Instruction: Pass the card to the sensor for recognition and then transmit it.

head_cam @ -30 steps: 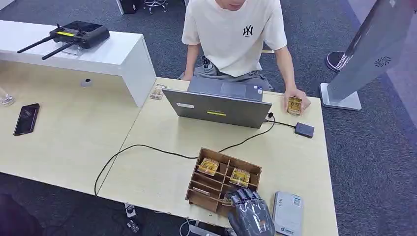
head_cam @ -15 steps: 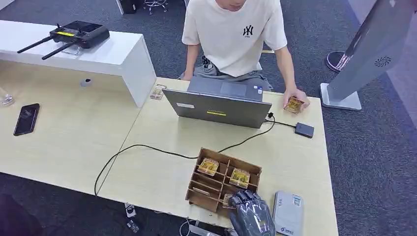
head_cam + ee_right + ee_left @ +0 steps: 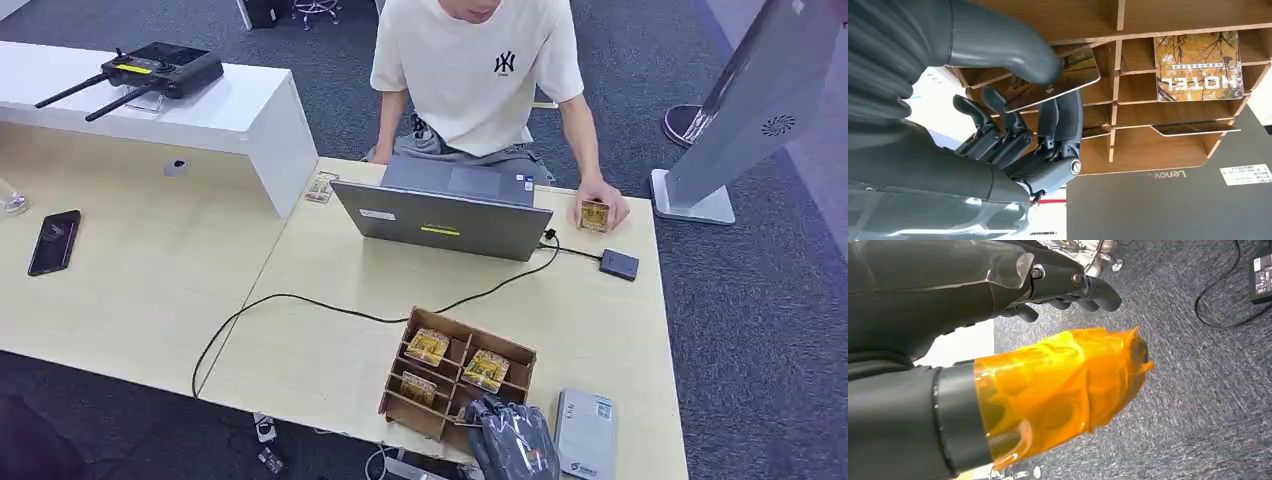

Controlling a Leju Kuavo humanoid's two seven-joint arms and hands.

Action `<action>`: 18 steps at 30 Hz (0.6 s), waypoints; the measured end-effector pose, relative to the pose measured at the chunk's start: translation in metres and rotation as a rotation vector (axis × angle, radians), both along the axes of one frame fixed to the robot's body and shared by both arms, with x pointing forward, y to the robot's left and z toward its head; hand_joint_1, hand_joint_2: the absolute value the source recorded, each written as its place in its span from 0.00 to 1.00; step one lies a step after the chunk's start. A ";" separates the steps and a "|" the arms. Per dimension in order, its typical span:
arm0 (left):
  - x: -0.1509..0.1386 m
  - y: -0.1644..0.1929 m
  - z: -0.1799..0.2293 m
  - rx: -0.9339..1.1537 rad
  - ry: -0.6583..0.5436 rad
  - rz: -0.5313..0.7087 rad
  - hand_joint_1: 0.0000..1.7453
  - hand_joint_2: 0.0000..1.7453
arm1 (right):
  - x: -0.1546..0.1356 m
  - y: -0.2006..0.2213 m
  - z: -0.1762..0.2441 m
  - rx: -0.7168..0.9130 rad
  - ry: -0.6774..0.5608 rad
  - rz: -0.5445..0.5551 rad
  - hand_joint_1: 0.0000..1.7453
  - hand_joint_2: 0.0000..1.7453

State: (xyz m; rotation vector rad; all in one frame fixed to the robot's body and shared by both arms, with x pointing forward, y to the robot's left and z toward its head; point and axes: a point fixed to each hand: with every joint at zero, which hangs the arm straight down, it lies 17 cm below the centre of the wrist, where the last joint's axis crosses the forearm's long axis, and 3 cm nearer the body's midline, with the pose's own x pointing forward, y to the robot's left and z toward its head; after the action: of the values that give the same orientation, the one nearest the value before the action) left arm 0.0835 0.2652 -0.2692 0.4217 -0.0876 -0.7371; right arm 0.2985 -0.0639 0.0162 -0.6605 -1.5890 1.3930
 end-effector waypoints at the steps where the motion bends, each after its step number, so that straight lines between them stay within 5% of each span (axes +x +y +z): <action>1: 0.000 0.000 0.000 0.000 0.000 0.001 0.00 0.00 | 0.000 0.000 0.000 0.001 0.002 -0.001 0.97 1.00; 18: -0.002 0.000 0.000 -0.005 -0.007 0.018 0.00 0.00 | 0.003 -0.007 0.025 0.122 -0.028 -0.061 1.00 1.00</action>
State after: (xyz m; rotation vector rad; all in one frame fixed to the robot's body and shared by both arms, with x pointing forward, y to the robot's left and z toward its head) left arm 0.0819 0.2649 -0.2696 0.4196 -0.0918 -0.7180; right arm 0.3015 -0.0712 0.0412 -0.6528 -1.6476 1.2370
